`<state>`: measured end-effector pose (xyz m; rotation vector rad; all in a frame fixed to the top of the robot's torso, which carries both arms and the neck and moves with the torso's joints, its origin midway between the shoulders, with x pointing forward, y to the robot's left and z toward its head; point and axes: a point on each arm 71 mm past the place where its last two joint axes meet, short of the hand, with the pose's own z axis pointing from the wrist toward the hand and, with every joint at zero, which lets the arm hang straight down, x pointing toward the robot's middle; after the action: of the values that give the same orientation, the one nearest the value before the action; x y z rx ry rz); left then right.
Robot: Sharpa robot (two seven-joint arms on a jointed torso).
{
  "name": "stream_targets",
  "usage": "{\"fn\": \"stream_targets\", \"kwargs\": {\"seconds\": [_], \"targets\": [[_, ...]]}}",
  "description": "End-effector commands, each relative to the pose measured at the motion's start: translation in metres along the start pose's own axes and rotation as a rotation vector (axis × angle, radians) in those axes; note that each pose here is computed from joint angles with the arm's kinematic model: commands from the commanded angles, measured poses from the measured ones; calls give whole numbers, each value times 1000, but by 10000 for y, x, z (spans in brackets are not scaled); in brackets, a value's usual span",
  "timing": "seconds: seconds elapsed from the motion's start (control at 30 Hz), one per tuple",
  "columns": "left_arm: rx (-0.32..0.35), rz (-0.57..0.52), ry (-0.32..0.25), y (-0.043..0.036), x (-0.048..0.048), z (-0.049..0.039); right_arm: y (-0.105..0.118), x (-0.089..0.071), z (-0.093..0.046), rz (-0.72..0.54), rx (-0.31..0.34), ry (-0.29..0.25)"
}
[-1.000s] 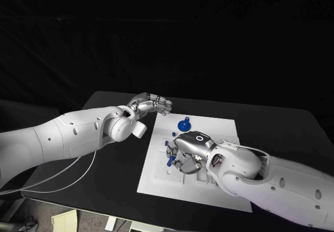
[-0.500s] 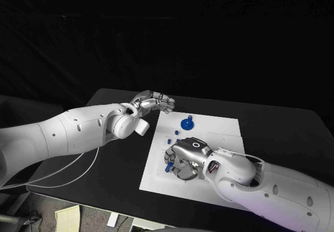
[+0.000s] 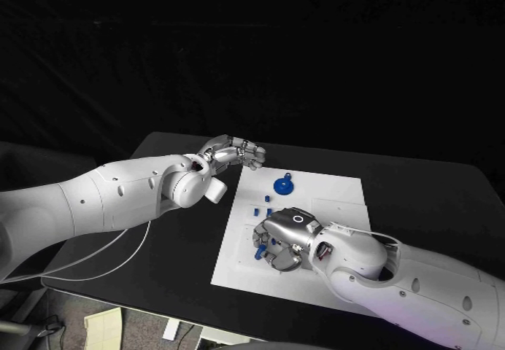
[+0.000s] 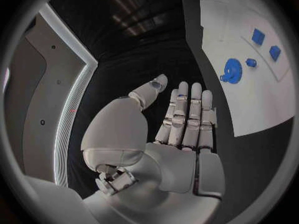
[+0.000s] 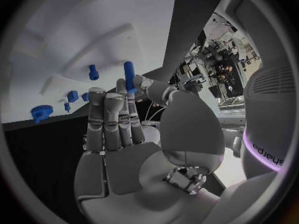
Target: Assemble the parts on the task board
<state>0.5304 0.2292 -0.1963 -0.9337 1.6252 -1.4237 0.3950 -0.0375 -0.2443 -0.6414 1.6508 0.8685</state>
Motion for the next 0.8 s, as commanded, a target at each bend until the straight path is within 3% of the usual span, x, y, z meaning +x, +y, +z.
{"fn": "stream_targets", "kwargs": {"seconds": [0.03,0.4,0.8], "targets": [[11,-12,17,-14,27,5,-12,32,10,-41,6,23],[11,-12,15,-14,20,0,-29,51,29,-60,35,10],[10,-12,15,-13,17,-3,32,62,44,-61,9,29]]}}
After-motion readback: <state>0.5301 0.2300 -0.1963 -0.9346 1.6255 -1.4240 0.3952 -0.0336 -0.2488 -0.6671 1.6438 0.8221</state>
